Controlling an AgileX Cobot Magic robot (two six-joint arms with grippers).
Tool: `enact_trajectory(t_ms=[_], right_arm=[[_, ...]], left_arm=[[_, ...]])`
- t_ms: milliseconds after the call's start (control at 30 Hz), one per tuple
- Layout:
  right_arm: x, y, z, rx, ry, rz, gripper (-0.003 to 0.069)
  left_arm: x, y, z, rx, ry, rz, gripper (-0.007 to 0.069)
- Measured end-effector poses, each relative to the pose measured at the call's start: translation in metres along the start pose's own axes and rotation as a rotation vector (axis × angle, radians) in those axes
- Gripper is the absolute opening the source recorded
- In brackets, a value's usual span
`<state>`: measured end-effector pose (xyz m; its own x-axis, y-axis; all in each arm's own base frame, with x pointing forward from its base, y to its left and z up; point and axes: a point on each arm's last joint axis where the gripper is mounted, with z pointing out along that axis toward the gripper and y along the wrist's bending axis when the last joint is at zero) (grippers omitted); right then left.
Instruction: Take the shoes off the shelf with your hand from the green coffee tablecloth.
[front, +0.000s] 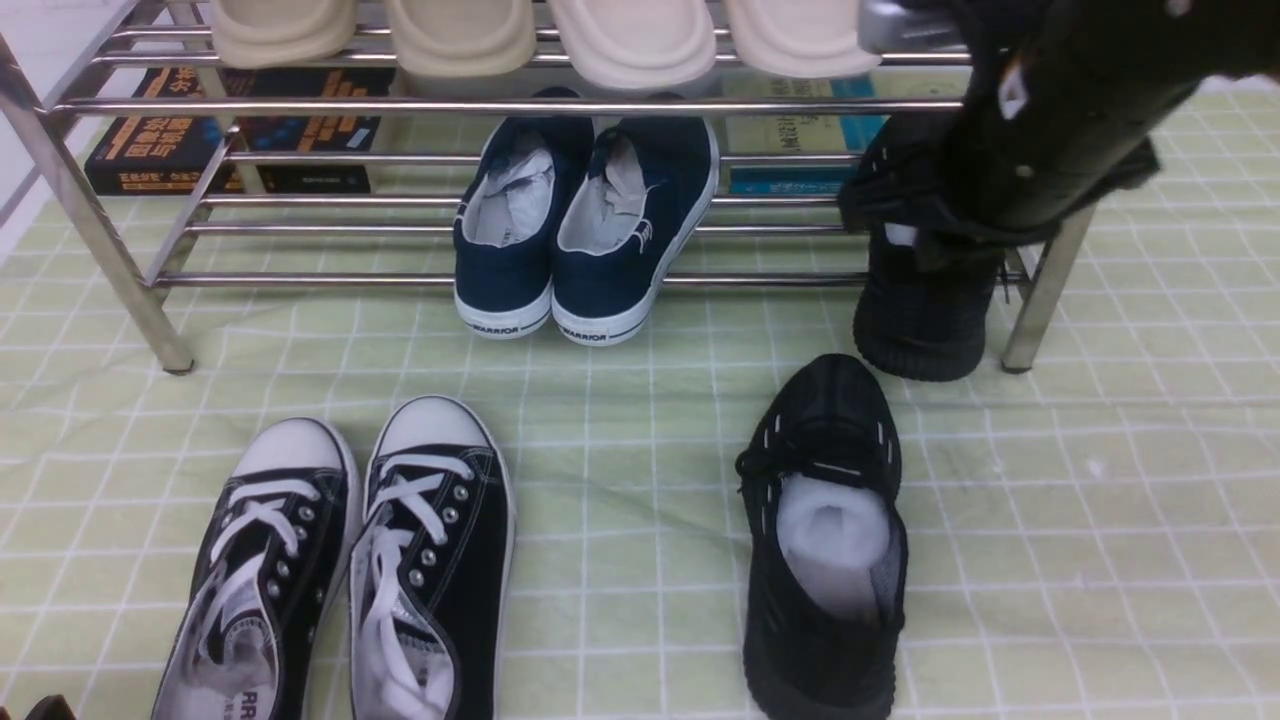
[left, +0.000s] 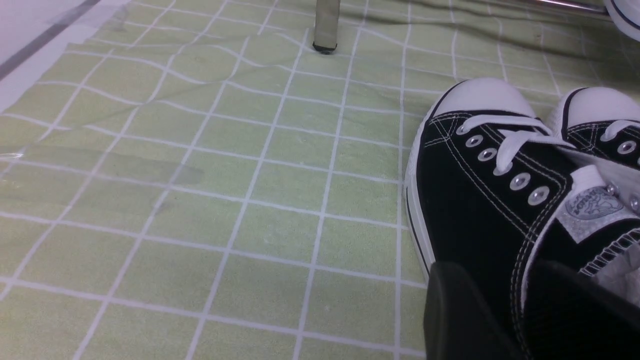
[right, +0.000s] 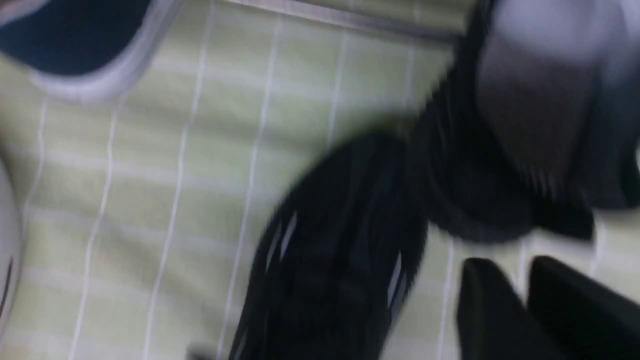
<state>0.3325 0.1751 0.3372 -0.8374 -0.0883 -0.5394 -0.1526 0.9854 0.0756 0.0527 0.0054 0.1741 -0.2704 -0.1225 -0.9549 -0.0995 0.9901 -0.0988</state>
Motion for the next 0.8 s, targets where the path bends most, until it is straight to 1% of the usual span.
enact_trajectory(t_ms=[33,67,100,133,167,200,300,433,467,500,567,633,700,800], right_arm=[[-0.006,-0.001,0.01,-0.002,-0.043,-0.009,0.0252],[-0.009,-0.001,0.015,0.002,-0.066,-0.019,0.0296],[-0.011,-0.002,0.021,0.009,-0.087,-0.031,0.0337],[-0.012,-0.002,0.023,0.013,-0.09,-0.036,0.0344],[-0.014,-0.002,0.028,0.019,-0.104,-0.048,0.0372],[-0.016,-0.002,0.038,0.036,-0.13,-0.078,0.0424],[-0.018,-0.001,0.057,0.062,-0.147,-0.106,0.0467],[-0.019,-0.002,0.081,0.107,-0.16,-0.113,0.0474],[-0.019,-0.002,0.082,0.109,-0.162,-0.106,0.0473],[-0.018,-0.004,0.093,0.138,-0.167,-0.104,0.0465],[-0.018,-0.005,0.099,0.155,-0.172,-0.091,0.0454],[-0.017,-0.007,0.109,0.185,-0.177,-0.083,0.0411],[-0.016,-0.007,0.114,0.193,-0.176,-0.07,0.0348],[-0.017,-0.007,0.116,0.191,-0.18,-0.063,0.0169]], left_arm=[[0.0,0.0,0.0,0.0,0.0,0.0,0.0239],[0.0,0.0,0.0,0.0,0.0,0.0,0.0239],[0.0,0.0,0.0,0.0,0.0,0.001,0.0239],[0.0,0.0,0.0,0.0,0.0,0.001,0.0239],[0.0,0.0,0.0,-0.001,0.0,0.003,0.0239],[0.0,0.0,0.0,-0.002,0.0,0.005,0.0239],[0.0,0.0,0.0,-0.004,-0.001,0.011,0.0239],[0.0,0.001,0.0,-0.007,-0.002,0.019,0.0239],[0.0,0.001,0.0,-0.007,-0.002,0.019,0.0239],[0.0,0.001,0.0,-0.007,-0.002,0.02,0.0239],[0.0,0.001,0.0,-0.008,-0.002,0.02,0.0239],[0.0,0.001,0.0,-0.008,-0.001,0.02,0.0239],[0.0,0.001,0.0,-0.008,-0.001,0.02,0.0239],[0.0,0.001,0.0,-0.008,-0.001,0.021,0.0239]])
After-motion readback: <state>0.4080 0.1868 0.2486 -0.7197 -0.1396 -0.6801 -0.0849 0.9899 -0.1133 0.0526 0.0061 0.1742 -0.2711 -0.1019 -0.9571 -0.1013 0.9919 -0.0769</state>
